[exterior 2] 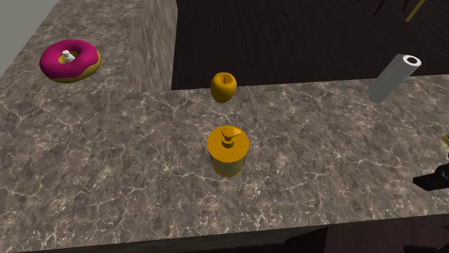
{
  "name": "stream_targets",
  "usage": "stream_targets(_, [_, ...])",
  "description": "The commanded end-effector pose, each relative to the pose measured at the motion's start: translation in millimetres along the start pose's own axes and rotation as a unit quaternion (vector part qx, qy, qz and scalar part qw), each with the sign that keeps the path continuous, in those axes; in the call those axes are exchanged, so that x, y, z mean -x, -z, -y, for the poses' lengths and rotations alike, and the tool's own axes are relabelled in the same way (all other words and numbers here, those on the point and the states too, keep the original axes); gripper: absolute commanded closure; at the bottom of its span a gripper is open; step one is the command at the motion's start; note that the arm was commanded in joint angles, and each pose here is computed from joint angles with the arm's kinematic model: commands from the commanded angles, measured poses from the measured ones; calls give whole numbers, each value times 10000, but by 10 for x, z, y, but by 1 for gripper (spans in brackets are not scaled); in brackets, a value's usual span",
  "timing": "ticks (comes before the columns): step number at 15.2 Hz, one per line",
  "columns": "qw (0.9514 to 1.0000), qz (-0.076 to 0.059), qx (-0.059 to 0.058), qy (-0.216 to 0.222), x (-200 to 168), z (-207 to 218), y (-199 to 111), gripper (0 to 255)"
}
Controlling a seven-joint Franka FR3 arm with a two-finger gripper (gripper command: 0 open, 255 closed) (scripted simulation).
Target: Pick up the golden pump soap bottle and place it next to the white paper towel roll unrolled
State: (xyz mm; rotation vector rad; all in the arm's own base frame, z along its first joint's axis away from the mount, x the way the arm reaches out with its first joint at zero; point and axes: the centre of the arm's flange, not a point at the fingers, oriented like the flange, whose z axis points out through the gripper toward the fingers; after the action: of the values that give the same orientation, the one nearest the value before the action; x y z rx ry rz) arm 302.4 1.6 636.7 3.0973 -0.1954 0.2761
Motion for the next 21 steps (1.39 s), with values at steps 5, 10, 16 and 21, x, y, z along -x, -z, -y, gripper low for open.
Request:
stream_targets(5, [10000, 35, -15, -22, -406, -124, -329, 0])
stream_targets(10, [10000, 79, -33, -50, -910, -281, -745, 0])
stream_targets(16, [9999, 132, -56, -84, -1508, -470, -1250, 0])
stream_targets(21, [9998, 176, -74, -112, -2002, -630, -1677, 0])
